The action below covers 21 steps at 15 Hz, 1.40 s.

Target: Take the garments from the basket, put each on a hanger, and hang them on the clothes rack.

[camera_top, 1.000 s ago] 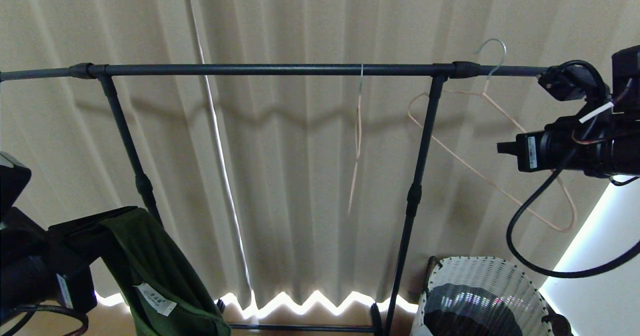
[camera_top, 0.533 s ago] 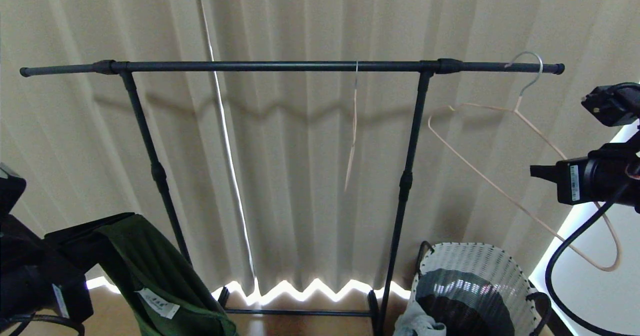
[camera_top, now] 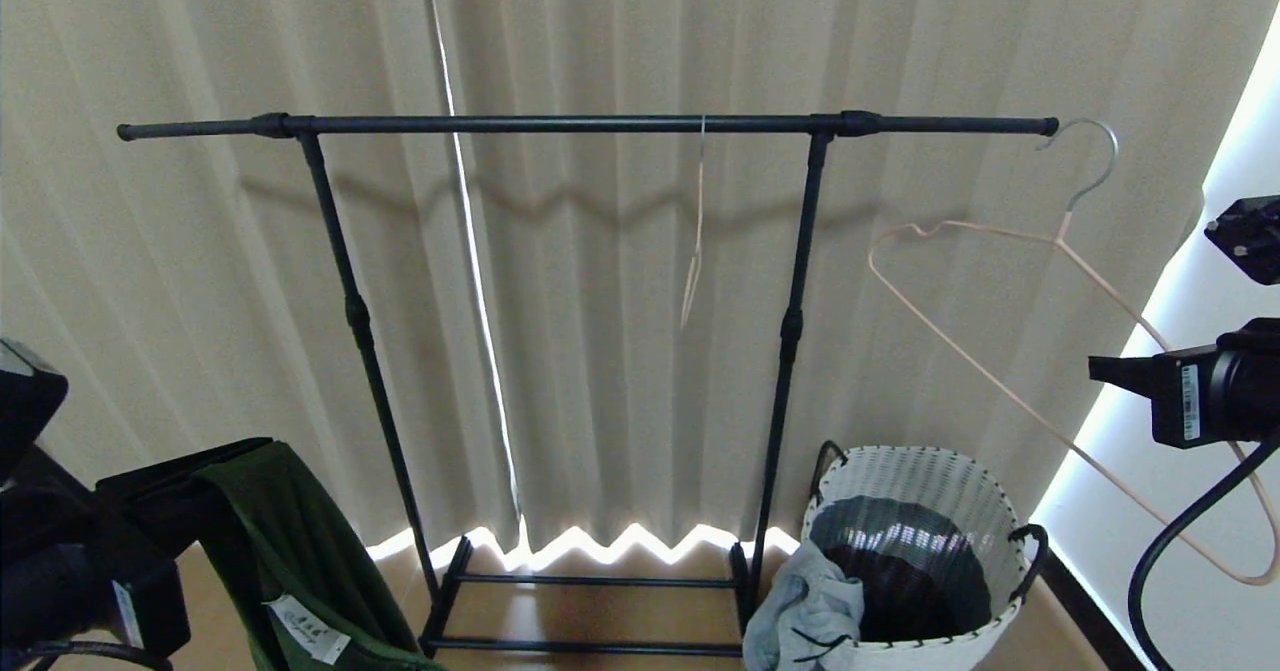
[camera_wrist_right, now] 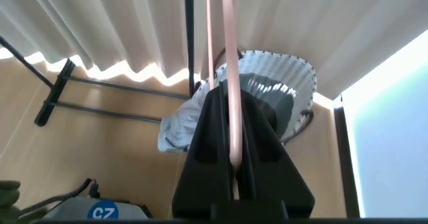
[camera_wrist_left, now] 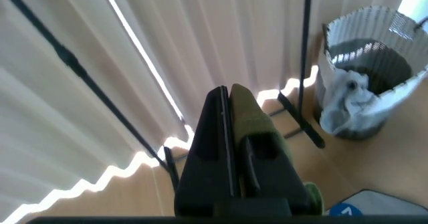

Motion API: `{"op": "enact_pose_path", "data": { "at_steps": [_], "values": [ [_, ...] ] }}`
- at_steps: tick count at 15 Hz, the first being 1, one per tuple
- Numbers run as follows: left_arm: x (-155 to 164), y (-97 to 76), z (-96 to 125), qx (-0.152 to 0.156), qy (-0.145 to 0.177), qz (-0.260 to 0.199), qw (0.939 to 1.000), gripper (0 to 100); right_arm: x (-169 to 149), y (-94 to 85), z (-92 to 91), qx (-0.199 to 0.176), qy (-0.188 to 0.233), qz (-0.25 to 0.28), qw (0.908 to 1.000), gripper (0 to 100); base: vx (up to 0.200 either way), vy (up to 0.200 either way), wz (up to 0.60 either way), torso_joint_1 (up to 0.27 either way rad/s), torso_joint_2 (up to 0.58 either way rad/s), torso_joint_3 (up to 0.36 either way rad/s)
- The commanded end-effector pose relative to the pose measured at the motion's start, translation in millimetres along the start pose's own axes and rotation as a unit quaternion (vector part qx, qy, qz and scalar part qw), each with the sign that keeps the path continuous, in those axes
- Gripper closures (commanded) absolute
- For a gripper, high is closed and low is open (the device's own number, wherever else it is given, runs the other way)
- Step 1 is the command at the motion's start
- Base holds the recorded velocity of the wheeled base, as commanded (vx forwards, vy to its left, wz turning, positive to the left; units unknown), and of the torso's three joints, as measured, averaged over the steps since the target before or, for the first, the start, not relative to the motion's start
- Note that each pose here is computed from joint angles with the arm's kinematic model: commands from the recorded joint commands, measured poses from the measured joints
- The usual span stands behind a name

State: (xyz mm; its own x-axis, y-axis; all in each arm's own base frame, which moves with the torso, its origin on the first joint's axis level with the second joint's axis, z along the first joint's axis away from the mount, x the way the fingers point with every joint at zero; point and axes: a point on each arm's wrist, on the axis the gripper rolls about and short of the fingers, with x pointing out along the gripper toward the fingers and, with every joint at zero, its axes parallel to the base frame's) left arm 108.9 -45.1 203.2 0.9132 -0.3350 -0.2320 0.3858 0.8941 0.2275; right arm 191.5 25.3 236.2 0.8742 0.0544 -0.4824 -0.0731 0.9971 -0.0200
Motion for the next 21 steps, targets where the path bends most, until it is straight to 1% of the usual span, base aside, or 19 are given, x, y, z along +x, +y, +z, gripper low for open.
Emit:
{"op": "enact_pose_path", "data": {
  "at_steps": [1, 5, 7, 9, 12, 18, 21],
  "values": [
    [0, -0.2, -1, -0.001, 0.001, 0.000, 1.0000, 100, -5, 0.1, -0.9, 0.000, -0.006, 0.002, 1.0000, 100, 0.000, 0.000, 0.00, 0.000, 0.00, 0.000],
    [0, -0.2, -1, -0.003, 0.002, 0.000, 1.0000, 100, -12, 4.5, -11.6, -0.006, -0.003, 0.017, 0.9998, 100, 0.000, 0.000, 0.00, 0.000, 0.00, 0.000],
    [0, -0.1, 0, -0.003, 0.001, 0.000, 1.0000, 100, -18, 8.8, -11.8, -0.012, -0.010, 0.030, 0.9994, 100, 0.000, 0.000, 0.00, 0.000, 0.00, 0.000],
    [1, 0.0, 0, -0.003, 0.001, 0.000, 1.0000, 100, -20, 17.0, -14.7, -0.024, -0.010, 0.052, 0.9983, 100, 0.000, 0.200, 0.00, -0.002, 0.00, 0.005],
    [1, 0.5, 1, -0.003, 0.001, 0.002, 1.0000, 100, -21, 22.9, -15.3, -0.031, -0.012, 0.068, 0.9971, 100, 0.000, 0.200, 0.00, -0.002, 0.00, 0.010],
    [2, 0.4, 2, -0.002, 0.001, 0.001, 1.0000, 100, -23, 28.3, -13.7, -0.035, -0.050, 0.085, 0.9945, 100, 0.000, 0.200, 0.00, 0.005, 0.00, 0.005],
    [3, -0.1, 1, 0.000, 0.004, -0.001, 1.0000, 100, -28, 34.6, -12.1, -0.041, -0.059, 0.104, 0.9920, 100, 0.000, 0.000, 0.00, 0.000, 0.00, 0.000]
  ]
}}
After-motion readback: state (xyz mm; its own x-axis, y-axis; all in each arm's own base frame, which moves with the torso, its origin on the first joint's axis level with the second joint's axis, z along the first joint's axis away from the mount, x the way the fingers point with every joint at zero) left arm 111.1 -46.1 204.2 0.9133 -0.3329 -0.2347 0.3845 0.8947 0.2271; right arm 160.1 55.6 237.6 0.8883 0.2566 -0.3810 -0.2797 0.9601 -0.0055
